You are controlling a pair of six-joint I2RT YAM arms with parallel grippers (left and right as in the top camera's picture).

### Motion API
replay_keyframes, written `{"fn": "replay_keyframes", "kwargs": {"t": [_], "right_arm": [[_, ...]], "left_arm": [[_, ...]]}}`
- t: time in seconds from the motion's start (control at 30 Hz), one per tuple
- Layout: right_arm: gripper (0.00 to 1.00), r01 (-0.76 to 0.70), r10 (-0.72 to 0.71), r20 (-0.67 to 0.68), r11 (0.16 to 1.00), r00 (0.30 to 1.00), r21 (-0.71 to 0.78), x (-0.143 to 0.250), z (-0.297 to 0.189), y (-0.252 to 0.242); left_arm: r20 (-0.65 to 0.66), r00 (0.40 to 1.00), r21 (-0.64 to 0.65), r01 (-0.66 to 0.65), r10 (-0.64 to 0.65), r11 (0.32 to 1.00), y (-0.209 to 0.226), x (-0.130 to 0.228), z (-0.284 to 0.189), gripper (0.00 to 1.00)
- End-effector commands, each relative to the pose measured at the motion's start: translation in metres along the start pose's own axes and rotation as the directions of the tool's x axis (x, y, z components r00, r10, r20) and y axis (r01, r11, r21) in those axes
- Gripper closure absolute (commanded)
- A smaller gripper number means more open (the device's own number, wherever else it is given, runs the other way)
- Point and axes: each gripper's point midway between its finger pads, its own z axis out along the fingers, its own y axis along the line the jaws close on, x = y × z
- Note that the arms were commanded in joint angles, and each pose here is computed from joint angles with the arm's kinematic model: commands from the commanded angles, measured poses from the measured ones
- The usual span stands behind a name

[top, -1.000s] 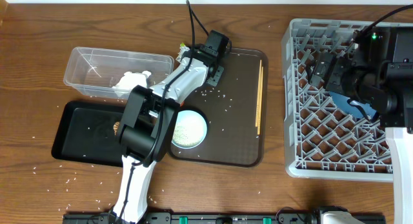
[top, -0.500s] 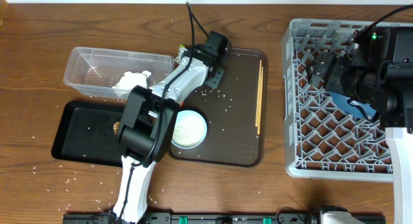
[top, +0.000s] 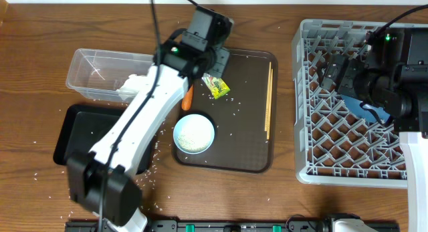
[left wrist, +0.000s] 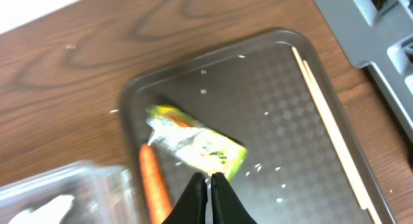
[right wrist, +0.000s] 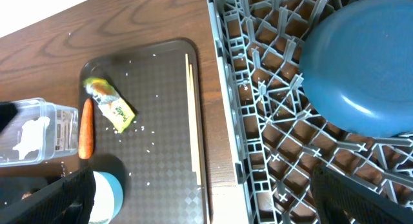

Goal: Sort waste into correct bins and load items into the dishwasher rack
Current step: 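Grasp the yellow wrapper with the left gripper and lift it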

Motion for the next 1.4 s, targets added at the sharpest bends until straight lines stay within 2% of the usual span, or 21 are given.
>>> {"fn": "replay_keyframes", "kwargs": {"t": [0.0, 0.07, 0.13, 0.17, 0.2, 0.23, 0.3, 0.43, 0.63, 0.87, 1.0, 1.07, 1.2, 1.27, 1.37], "right_arm": [[0.01, -0.017, 0.017, -0.002, 1.000, 1.000, -0.003, -0.001, 0.001, 0.000], [0.01, -0.017, 0.017, -0.002, 1.000, 1.000, -0.003, -0.001, 0.001, 0.000], [0.01, -0.017, 0.017, -0.002, 1.000, 1.000, -0.003, -0.001, 0.001, 0.000], [0.01, -0.017, 0.017, -0.002, 1.000, 1.000, -0.003, -0.001, 0.001, 0.000], [0.01, -0.017, 0.017, -0.002, 1.000, 1.000, -0.003, -0.001, 0.001, 0.000], [0.01, -0.017, 0.017, -0.002, 1.000, 1.000, -0.003, -0.001, 0.001, 0.000], [0.01, -0.017, 0.017, -0.002, 1.000, 1.000, -0.003, -0.001, 0.001, 0.000], [0.01, -0.017, 0.017, -0.003, 1.000, 1.000, -0.003, -0.001, 0.001, 0.000], [0.01, -0.017, 0.017, -0.005, 1.000, 1.000, -0.004, 0.000, 0.001, 0.000], [0.01, -0.017, 0.016, -0.006, 1.000, 1.000, -0.003, 0.000, 0.001, 0.000], [0.01, -0.016, 0.016, -0.006, 1.000, 1.000, -0.003, 0.000, 0.001, 0.000], [0.01, -0.016, 0.016, -0.006, 1.000, 1.000, -0.003, 0.000, 0.001, 0.000], [0.01, -0.017, 0.016, -0.006, 1.000, 1.000, -0.003, 0.000, 0.001, 0.000], [0.01, -0.016, 0.016, -0.006, 1.000, 1.000, -0.003, 0.000, 0.001, 0.000], [0.01, -0.016, 0.016, -0.006, 1.000, 1.000, -0.003, 0.000, 0.001, 0.000]], "left_arm": [[0.010, 0.999, -0.137, 0.051, -0.051, 0.989, 0.037, 0.000, -0.021, 0.94], [-0.003, 0.997, -0.155, 0.071, -0.072, 0.985, 0.050, 0.005, -0.025, 0.94], [-0.011, 0.996, -0.116, 0.086, -0.088, 0.990, 0.050, 0.007, -0.020, 0.94], [-0.019, 0.996, -0.087, 0.089, -0.091, 0.992, 0.046, 0.008, -0.014, 0.87], [-0.031, 0.995, -0.061, 0.090, -0.092, 0.994, 0.042, 0.011, -0.006, 0.71], [-0.047, 0.995, -0.035, 0.091, -0.093, 0.995, 0.037, 0.015, 0.003, 0.64], [-0.097, 0.991, 0.034, 0.092, -0.089, 0.995, 0.022, 0.026, 0.027, 0.51], [-0.208, 0.975, 0.089, 0.102, -0.082, 0.991, 0.000, 0.052, 0.071, 0.35], [-0.300, 0.942, 0.064, 0.177, -0.150, 0.982, -0.006, 0.083, 0.134, 0.34], [-0.260, 0.952, 0.035, 0.178, -0.163, 0.983, -0.001, 0.084, 0.170, 0.34], [-0.237, 0.958, 0.035, 0.176, -0.163, 0.984, -0.001, 0.082, 0.183, 0.34], [-0.220, 0.962, 0.038, 0.175, -0.163, 0.984, -0.001, 0.080, 0.190, 0.38], [-0.199, 0.966, 0.041, 0.175, -0.163, 0.984, -0.001, 0.077, 0.197, 0.77], [-0.187, 0.969, 0.043, 0.174, -0.163, 0.984, -0.001, 0.074, 0.197, 0.93], [-0.171, 0.971, 0.047, 0.174, -0.164, 0.984, -0.001, 0.067, 0.192, 0.94]]}}
